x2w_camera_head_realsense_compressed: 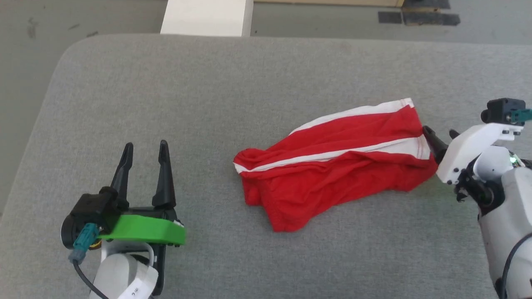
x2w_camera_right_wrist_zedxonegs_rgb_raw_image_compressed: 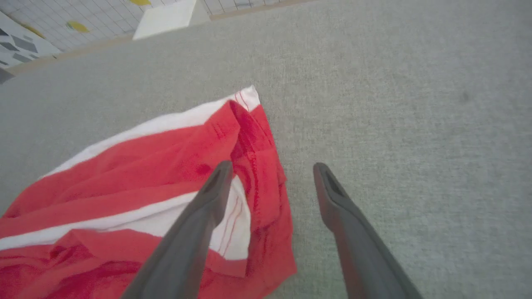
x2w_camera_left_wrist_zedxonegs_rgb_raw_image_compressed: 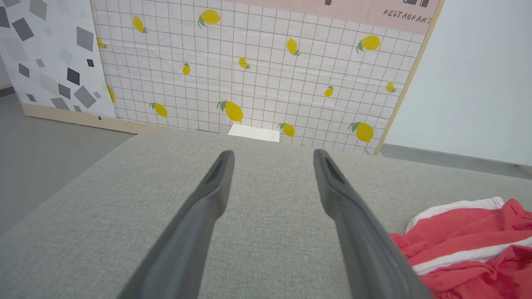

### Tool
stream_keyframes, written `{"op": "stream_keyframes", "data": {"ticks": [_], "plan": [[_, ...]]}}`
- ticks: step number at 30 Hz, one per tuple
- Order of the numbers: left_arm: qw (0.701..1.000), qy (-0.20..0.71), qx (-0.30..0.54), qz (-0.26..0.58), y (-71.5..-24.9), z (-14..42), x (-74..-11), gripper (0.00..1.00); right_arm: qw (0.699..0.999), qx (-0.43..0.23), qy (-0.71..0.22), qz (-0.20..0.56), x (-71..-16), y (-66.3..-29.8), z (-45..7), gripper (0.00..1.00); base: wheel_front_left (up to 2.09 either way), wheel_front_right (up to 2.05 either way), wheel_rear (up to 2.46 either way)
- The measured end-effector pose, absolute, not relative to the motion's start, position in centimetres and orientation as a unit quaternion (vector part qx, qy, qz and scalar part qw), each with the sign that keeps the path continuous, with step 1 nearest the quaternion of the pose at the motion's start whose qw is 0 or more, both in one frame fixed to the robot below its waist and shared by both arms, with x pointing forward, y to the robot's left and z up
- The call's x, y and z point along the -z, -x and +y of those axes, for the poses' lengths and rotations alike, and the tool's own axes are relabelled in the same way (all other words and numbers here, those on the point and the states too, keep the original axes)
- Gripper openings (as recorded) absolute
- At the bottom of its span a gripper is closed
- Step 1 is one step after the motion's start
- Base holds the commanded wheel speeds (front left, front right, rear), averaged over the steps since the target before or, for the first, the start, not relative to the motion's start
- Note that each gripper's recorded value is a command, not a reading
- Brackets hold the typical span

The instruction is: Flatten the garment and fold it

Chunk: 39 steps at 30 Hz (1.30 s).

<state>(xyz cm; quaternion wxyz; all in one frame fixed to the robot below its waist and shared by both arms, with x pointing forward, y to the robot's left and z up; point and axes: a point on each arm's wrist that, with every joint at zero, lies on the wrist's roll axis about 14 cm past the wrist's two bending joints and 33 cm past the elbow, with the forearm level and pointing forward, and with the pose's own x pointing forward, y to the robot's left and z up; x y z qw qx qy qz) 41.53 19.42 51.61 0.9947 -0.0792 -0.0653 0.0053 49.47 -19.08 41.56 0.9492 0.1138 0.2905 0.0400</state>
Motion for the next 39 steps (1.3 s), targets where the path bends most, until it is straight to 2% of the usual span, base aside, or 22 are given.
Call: {"op": "stream_keyframes", "data": {"ticks": [5,14,15,16,18,20,28,33,39], "plan": [[0.996,0.079,-0.013,-0.051,-41.7,19.9,-50.5,1.0,0.919,-0.038,-0.106,0.378,-38.5,-49.5,-18.7,1.0,0.0,0.0,0.0],[0.996,0.078,-0.023,-0.041,-41.9,20.3,-49.7,1.0,0.873,-0.072,-0.091,0.473,-36.9,-49.3,-16.3,1.0,0.0,0.0,0.0],[0.996,0.078,-0.022,-0.041,-41.9,20.3,-49.8,1.0,0.869,-0.077,-0.089,0.48,-37.0,-49.2,-16.0,0.78,0.0,0.0,0.0],[0.996,0.079,-0.023,-0.041,-41.9,20.3,-49.8,1.0,0.867,-0.083,-0.088,0.483,-37.2,-49.1,-15.8,0.49,0.0,0.0,0.0],[0.996,0.079,-0.023,-0.041,-42.0,20.2,-49.8,1.0,0.866,-0.089,-0.087,0.485,-37.3,-48.8,-15.5,0.28,0.0,0.0,0.0],[0.996,0.079,-0.021,-0.04,-42.0,20.0,-49.7,1.0,0.867,-0.095,-0.089,0.482,-37.4,-48.6,-15.3,0.0,0.0,0.0,0.0],[0.996,0.082,-0.012,-0.043,-41.7,19.3,-50.1,1.0,0.897,-0.075,-0.089,0.425,-38.3,-47.5,-17.5,0.0,0.0,0.0,0.0],[0.995,0.085,-0.005,-0.049,-41.3,18.9,-50.6,1.0,0.925,-0.014,-0.06,0.374,-39.7,-46.7,-22.7,0.0,0.0,0.0,0.0],[0.995,0.088,0.008,-0.051,-41.2,17.9,-50.9,1.0,0.939,0.074,-0.003,0.337,-41.6,-44.6,-29.4,0.0,0.0,0.0,0.0]]}}
